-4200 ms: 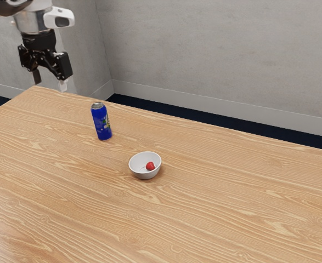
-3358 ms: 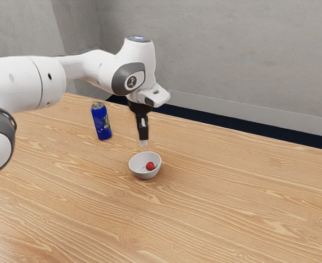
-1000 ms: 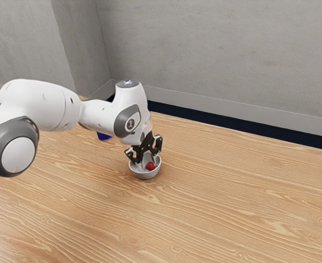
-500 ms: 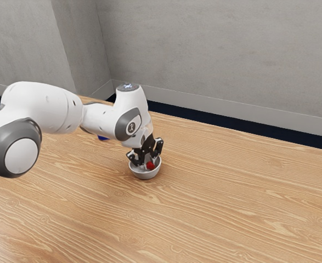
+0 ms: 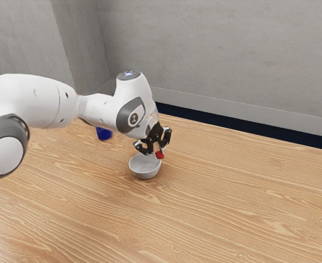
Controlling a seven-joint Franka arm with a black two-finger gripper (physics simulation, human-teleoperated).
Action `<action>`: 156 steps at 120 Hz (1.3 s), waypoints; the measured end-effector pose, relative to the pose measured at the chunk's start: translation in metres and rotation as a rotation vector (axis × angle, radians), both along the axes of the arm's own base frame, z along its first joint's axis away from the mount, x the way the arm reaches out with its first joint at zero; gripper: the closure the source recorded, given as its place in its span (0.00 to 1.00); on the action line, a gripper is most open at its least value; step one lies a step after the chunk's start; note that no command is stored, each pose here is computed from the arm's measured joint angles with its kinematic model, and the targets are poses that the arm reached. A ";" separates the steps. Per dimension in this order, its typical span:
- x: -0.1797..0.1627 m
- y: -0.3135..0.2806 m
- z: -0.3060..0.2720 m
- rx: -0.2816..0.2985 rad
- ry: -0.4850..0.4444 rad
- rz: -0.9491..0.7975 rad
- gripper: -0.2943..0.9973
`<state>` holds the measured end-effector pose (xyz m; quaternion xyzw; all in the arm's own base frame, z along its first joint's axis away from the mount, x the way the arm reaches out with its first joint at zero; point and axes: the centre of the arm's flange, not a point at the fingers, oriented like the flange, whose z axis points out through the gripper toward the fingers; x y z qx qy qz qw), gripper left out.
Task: Take strawberry from the bowl
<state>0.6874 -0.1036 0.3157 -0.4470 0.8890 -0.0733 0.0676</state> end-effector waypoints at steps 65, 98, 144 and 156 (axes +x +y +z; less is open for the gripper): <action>-0.036 -0.146 -0.061 -0.035 0.054 -0.093 0.67; -0.034 -0.142 0.039 -0.082 -0.082 -0.050 0.38; -0.160 0.204 0.397 -0.045 -0.145 0.967 0.26; -0.170 0.187 0.385 -0.024 -0.041 1.093 0.25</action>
